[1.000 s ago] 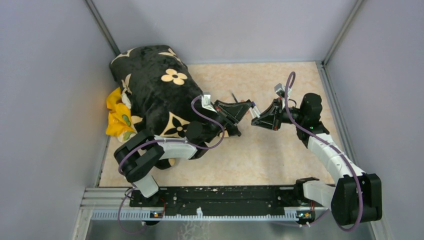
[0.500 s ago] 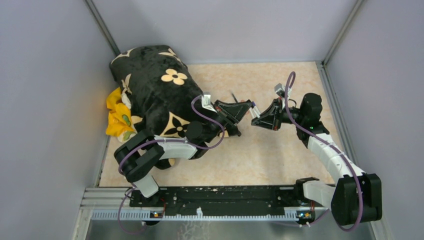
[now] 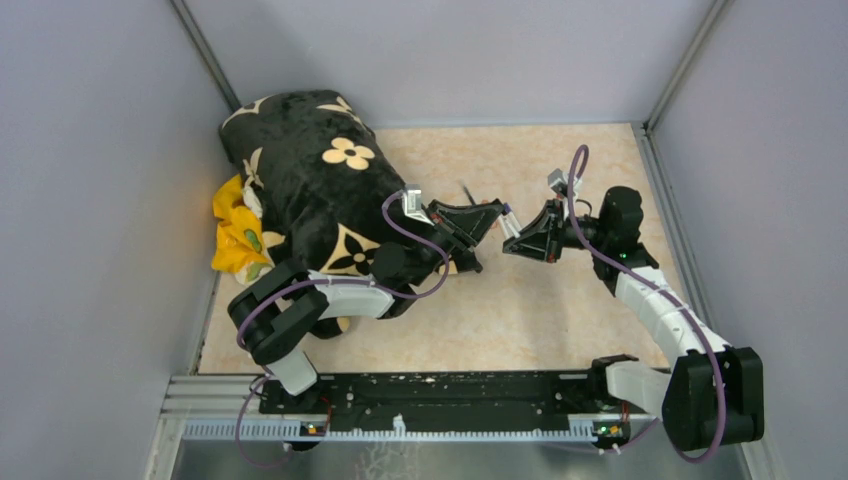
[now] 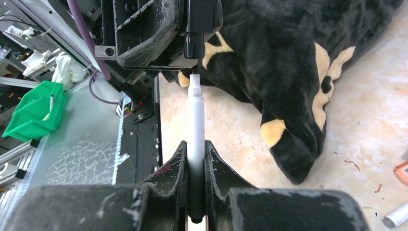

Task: Insert the pens into the pen caps
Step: Insert the pen cap onto the pen.

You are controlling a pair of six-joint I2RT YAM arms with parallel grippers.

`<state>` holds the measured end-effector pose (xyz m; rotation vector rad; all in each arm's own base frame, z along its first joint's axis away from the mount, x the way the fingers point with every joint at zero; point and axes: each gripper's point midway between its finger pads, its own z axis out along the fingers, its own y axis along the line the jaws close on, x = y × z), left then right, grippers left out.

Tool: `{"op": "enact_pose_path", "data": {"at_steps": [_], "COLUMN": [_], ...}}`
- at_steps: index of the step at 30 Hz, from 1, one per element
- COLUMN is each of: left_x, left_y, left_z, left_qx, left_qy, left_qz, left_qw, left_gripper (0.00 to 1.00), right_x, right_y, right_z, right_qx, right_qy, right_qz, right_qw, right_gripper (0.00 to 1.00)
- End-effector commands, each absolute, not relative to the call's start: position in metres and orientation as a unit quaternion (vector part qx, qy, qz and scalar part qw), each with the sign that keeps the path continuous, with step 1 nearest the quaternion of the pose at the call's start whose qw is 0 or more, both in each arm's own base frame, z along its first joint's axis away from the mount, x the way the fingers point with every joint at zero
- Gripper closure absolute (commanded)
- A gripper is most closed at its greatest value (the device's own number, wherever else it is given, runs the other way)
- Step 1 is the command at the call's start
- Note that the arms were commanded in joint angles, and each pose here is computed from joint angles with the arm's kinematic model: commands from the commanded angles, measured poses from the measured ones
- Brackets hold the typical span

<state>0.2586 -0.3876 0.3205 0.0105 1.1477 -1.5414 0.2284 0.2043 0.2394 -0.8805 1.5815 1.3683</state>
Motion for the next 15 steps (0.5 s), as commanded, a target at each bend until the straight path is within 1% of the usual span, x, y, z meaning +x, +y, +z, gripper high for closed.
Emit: {"op": "enact_pose_path", "data": {"at_steps": [1, 15], "left_x": [0.2345, 0.2335], "left_y": [-0.3473, -0.3483], "left_z": [0.3862, 0.3816], "left_qx": [-0.011, -0.011], "left_qy": [0.351, 0.356], "left_qz": [-0.701, -0.705], "left_qw": [0.621, 0.613], "left_gripper": [1.00, 1.00], "right_x": [0.2289, 0.2340], "right_y": [0.2054, 0.2034], "right_z": [0.2569, 0.2631], "right_qx": [-0.379, -0.364], "right_qy": [0.610, 0.615], "right_qz": [0.533, 0.529], "right_qw": [0.448, 0.458], "right_gripper": [1.00, 1.00]}}
